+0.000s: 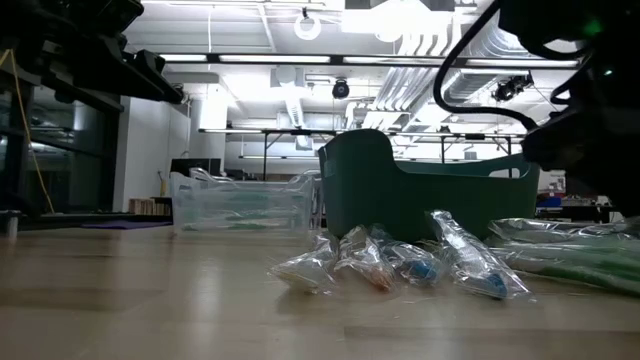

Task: Pick & Place Toothbrushes
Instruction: Put the green toothbrush into the white bin

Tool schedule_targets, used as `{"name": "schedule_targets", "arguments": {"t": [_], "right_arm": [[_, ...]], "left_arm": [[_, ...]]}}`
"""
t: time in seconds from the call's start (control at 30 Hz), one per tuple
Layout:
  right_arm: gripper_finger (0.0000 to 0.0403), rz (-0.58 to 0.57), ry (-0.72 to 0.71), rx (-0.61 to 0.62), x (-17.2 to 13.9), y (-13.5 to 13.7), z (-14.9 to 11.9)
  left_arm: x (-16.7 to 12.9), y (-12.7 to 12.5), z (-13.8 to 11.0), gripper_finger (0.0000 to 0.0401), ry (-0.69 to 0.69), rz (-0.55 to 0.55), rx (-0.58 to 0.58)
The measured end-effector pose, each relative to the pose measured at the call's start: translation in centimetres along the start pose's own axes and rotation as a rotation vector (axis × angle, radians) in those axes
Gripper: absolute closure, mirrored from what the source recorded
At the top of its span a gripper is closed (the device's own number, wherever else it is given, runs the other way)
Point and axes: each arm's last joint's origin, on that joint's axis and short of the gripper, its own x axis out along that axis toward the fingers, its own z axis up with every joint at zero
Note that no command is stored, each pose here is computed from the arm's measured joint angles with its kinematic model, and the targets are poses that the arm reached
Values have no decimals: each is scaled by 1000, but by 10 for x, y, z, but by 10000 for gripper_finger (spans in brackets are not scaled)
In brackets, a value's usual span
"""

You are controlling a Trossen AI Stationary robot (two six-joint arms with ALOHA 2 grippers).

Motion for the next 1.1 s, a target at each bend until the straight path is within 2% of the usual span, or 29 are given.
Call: {"name": "schedule_targets", "arguments": {"t": [0.2, 0.53, 0.67, 0.77, 0.97, 1.1], "right_arm": [[255, 5, 12, -19, 0, 1, 0], [386, 29, 49, -63, -1, 3, -2], [388, 88, 24, -71, -13, 6, -4], [393, 163, -20, -85, -28, 8, -5], [394, 352, -159, -243, -69, 7, -6], [395, 471, -293, -294, -90, 6, -6]], "left_arm": [[0, 0, 0, 235, 0, 0, 0], [0, 0, 0, 235, 0, 1, -8], [0, 0, 1, 235, -12, 3, -103], [0, 1, 5, 235, -57, 11, -121], [-1, 4, 15, 235, -163, 23, -135], [-2, 5, 21, 235, -221, 31, -144]]}}
